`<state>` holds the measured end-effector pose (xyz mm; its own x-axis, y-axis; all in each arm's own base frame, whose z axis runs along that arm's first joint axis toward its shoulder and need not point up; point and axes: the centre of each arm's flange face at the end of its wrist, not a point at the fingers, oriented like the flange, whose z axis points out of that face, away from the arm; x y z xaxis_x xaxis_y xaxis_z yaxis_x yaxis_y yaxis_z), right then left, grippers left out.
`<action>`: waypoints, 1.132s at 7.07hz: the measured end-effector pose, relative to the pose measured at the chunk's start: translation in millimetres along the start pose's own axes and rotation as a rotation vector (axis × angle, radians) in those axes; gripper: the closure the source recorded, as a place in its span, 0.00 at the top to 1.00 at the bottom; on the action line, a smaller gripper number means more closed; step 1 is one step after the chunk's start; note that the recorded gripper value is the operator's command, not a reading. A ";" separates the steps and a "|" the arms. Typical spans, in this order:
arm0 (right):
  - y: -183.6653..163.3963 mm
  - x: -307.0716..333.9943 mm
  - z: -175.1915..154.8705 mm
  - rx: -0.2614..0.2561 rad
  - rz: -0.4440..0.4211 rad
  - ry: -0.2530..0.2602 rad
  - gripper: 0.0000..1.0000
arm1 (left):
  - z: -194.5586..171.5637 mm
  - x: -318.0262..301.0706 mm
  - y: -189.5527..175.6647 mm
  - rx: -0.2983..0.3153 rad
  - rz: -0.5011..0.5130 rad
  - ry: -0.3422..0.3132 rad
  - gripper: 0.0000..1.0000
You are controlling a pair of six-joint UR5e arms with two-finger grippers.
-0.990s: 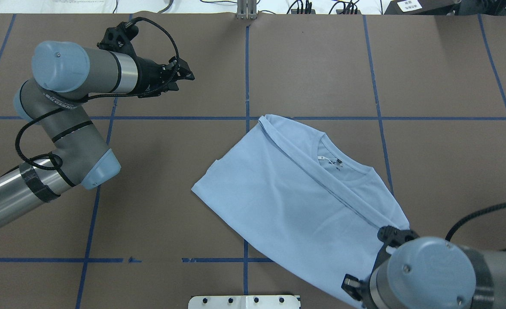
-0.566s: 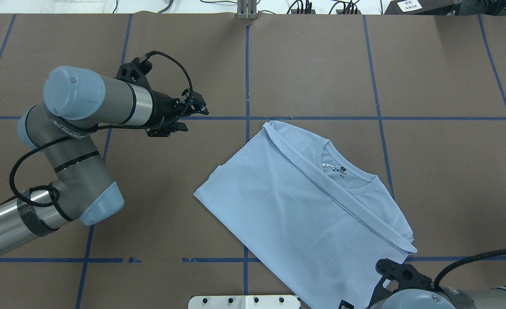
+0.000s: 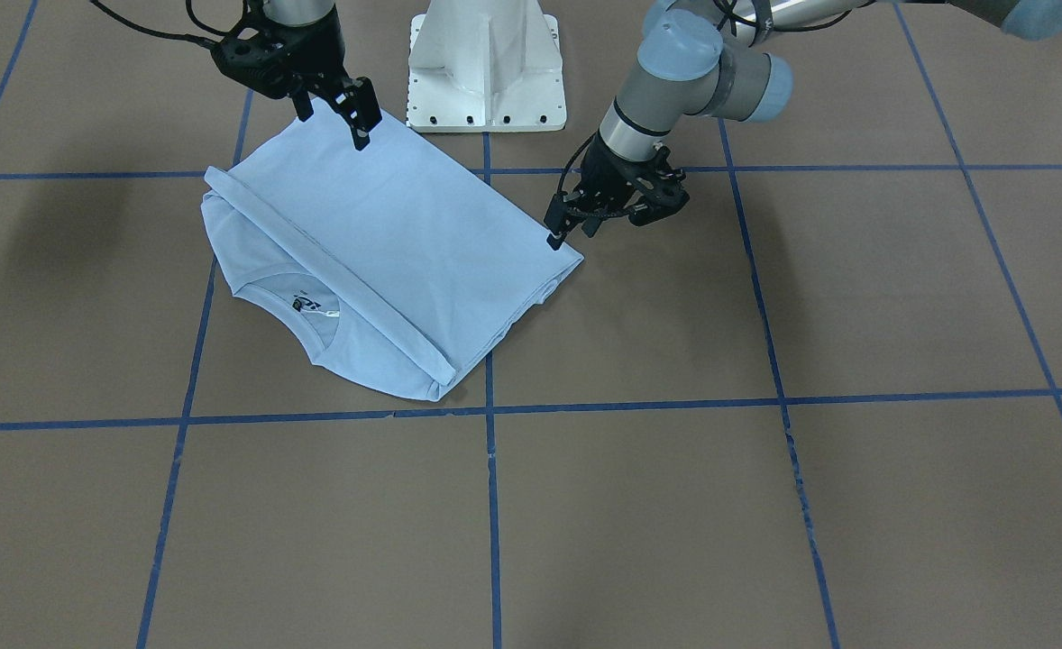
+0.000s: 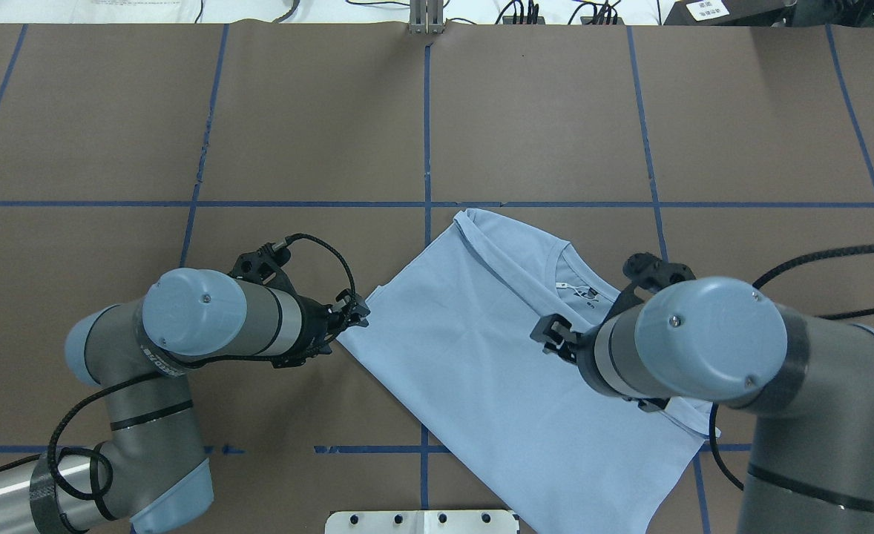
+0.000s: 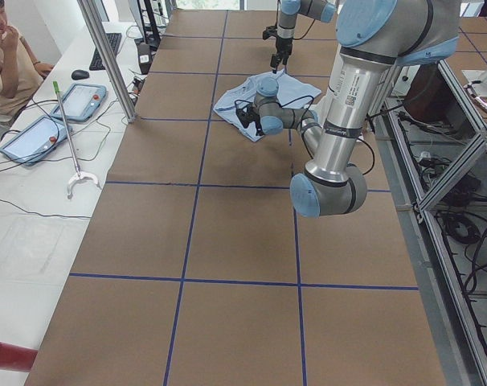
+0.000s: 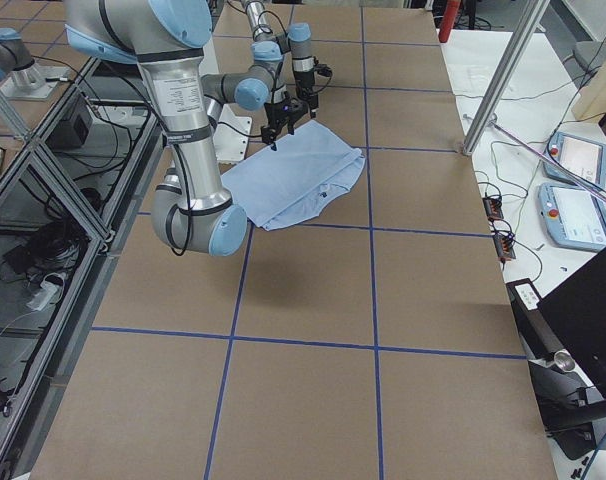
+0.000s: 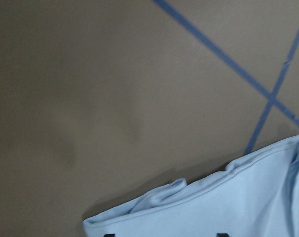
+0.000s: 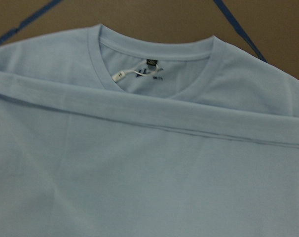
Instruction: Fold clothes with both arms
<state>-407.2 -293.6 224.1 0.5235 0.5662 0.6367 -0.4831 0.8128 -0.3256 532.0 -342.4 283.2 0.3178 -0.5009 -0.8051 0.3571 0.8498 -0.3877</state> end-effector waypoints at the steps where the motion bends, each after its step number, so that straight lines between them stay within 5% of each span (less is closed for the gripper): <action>1: -13.9 -9.8 4.1 0.011 0.006 -0.036 1.00 | 9.6 -4.7 6.3 0.005 0.002 -0.015 0.56; 8: -25.7 -11.4 16.9 0.030 0.012 -0.036 1.00 | 20.6 -2.6 6.0 0.031 0.014 -0.020 0.46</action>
<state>-412.7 -323.3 237.0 0.4921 0.5700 0.6580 -0.5103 0.8012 -0.3125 551.4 -339.4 292.2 0.3406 -0.4926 -0.8008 0.3798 0.8512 -0.3621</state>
